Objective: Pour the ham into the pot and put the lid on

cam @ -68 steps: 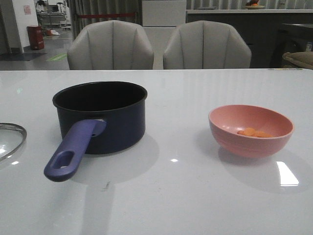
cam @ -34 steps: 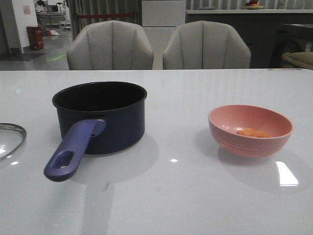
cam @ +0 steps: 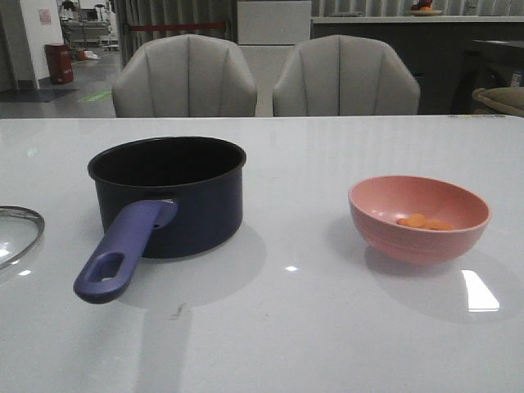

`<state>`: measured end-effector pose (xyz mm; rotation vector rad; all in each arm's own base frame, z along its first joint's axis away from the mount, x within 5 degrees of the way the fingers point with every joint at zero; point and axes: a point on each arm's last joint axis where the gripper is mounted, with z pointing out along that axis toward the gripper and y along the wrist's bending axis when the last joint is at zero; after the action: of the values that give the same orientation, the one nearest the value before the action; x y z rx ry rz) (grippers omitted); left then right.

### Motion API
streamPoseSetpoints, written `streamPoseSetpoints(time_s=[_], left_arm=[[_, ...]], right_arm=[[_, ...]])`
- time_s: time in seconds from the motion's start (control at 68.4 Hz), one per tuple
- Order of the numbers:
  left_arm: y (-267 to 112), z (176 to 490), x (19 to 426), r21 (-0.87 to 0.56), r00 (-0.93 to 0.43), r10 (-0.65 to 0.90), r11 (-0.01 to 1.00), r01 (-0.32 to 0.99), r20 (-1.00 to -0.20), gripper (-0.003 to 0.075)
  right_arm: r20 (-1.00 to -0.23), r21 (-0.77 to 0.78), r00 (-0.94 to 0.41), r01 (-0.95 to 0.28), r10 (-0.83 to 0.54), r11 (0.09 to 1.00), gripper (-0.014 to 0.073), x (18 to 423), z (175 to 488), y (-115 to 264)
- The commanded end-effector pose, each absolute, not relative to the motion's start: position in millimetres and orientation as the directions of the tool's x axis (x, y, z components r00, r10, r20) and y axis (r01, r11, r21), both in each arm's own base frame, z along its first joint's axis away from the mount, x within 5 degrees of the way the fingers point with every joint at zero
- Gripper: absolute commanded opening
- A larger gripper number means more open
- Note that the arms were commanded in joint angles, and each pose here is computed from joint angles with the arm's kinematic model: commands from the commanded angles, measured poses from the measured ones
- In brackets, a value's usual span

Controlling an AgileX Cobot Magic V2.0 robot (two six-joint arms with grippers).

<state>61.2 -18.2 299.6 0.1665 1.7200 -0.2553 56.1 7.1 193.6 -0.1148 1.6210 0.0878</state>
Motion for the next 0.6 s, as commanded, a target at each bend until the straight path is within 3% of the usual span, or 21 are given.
streamPoseSetpoints(time_s=[0.0, 0.248, 0.424, 0.584], left_arm=[[-17, 307, 50, -0.09, -0.036, -0.083, 0.954, 0.286, -0.996, 0.0582], [-18, 300, 41, -0.097, 0.024, -0.114, 0.924, 0.371, -0.993, 0.0582], [-19, 300, 40, -0.097, 0.021, -0.115, 0.913, 0.397, -0.993, 0.0582], [-19, 300, 40, -0.097, 0.021, -0.115, 0.913, 0.397, -0.993, 0.0582]], right_arm=[[-0.999, -0.022, 0.05, -0.124, -0.016, 0.992, 0.0169, 55, 203, 7], [-0.996, -0.028, 0.089, -0.122, -0.017, 0.992, 0.0169, 54, 207, 7], [-0.955, -0.025, 0.297, -0.122, 0.013, 0.992, 0.0169, 49, 235, 7], [-0.986, -0.014, 0.168, -0.123, 0.007, 0.992, 0.0169, 55, 272, 7]])
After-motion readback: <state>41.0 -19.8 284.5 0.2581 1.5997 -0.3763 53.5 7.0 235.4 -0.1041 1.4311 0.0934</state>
